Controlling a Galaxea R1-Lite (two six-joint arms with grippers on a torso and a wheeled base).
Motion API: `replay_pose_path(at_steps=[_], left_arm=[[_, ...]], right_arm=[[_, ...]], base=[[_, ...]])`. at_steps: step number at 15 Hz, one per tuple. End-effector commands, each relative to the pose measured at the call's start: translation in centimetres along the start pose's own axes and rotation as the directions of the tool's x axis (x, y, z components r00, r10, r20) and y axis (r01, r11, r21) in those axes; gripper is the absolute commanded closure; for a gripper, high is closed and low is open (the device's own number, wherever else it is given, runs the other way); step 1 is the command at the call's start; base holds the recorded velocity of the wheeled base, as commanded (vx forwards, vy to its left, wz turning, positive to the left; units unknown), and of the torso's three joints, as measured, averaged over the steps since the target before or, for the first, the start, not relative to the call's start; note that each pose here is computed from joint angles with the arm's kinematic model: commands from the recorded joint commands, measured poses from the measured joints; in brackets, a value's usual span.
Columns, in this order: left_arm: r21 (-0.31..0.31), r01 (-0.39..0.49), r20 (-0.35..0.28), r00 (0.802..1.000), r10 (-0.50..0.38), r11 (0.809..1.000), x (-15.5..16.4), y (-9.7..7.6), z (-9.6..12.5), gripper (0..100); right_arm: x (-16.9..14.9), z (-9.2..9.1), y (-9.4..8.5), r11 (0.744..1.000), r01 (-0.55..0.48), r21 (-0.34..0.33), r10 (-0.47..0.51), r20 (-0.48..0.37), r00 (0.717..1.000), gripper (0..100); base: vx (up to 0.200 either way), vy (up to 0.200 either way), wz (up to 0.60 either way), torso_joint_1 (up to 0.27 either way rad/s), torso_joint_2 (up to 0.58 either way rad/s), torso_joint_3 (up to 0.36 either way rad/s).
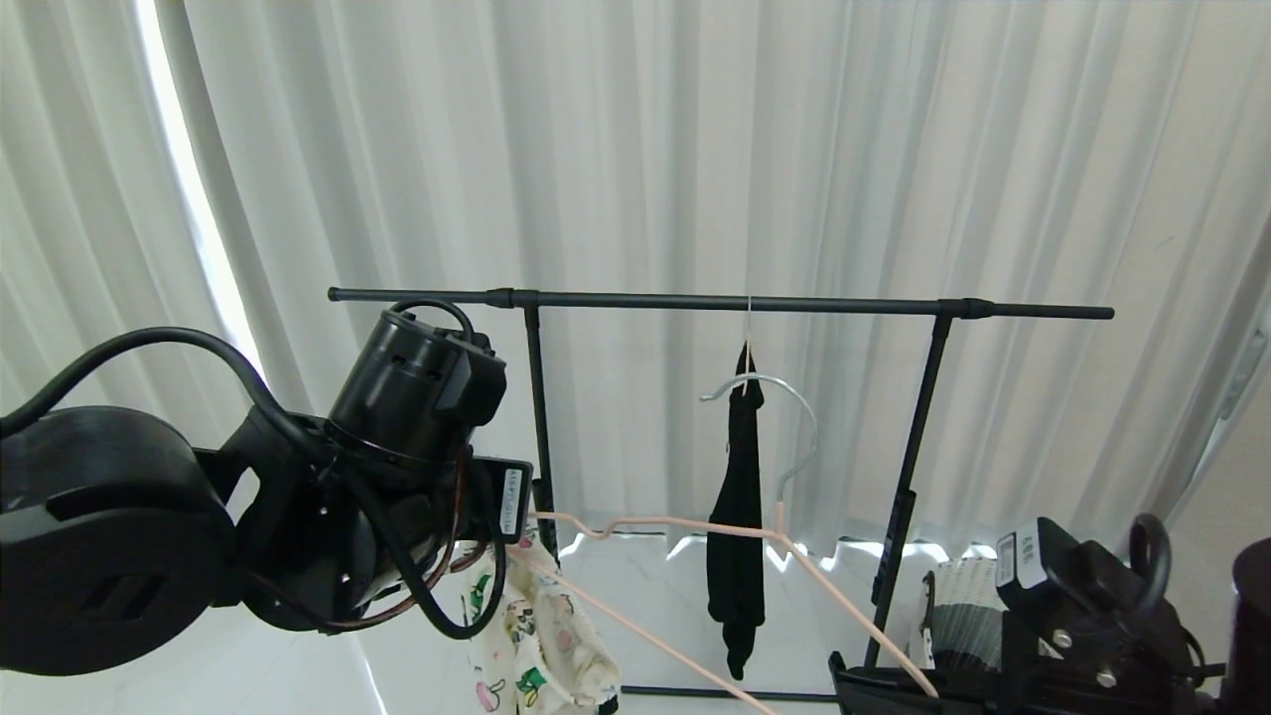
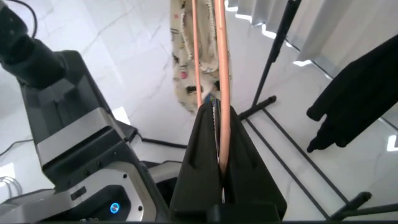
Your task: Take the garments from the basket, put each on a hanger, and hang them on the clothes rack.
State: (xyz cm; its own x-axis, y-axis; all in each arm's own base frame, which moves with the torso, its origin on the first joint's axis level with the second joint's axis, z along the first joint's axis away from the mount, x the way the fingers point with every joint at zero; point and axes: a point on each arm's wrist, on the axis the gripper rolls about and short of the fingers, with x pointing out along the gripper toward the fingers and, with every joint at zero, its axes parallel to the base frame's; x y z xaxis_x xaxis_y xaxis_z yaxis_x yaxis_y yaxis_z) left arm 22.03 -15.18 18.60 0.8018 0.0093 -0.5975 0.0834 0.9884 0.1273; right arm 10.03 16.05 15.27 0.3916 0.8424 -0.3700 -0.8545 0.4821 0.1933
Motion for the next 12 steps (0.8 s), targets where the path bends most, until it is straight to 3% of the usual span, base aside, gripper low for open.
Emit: replay_pose_path(at_steps=[1,4,6,8,10,12], left_arm=[[0.001,0.0,0.0,1.0,0.0,1.0,0.0,0.0,0.0,100],[-0.024,0.003,0.011,1.0,-0.002,1.0,-0.3,0.0,0.2,100],[-0.032,0.025,0.029,0.999,-0.024,0.999,-0.8,-0.4,0.4,100],[-0.02,0.075,0.056,0.996,-0.074,0.997,-1.9,-1.4,0.7,100],[0.007,0.142,0.087,0.986,-0.142,0.99,-3.3,-2.9,0.9,100],[-0.007,0.178,0.108,0.978,-0.176,0.984,-4.1,-3.7,1.3,100]], right_arm=[[1.5,-0.1,-0.3,1.0,0.015,0.007,-0.015,-0.036,0.999,100],[3.4,0.2,-0.5,0.997,0.071,0.037,-0.071,0.004,0.997,100],[4.5,0.4,0.1,0.998,0.047,0.03,-0.048,0.009,0.999,100],[5.4,0.3,1.1,1.0,0.016,0.019,-0.016,-0.007,1.0,100],[6.9,0.4,1.1,0.997,0.067,0.039,-0.067,0.0,0.998,100],[8.4,0.7,1.5,0.993,0.098,0.065,-0.101,0.034,0.994,100]], base=[[0.0,0.0,0.0,0.0,0.0,0.0],[0.0,0.0,0.0,0.0,0.0,0.0],[0.0,0.0,0.0,0.0,0.0,0.0],[0.0,0.0,0.0,0.0,0.0,0.0],[0.0,0.0,0.0,0.0,0.0,0.0],[0.0,0.0,0.0,0.0,0.0,0.0]])
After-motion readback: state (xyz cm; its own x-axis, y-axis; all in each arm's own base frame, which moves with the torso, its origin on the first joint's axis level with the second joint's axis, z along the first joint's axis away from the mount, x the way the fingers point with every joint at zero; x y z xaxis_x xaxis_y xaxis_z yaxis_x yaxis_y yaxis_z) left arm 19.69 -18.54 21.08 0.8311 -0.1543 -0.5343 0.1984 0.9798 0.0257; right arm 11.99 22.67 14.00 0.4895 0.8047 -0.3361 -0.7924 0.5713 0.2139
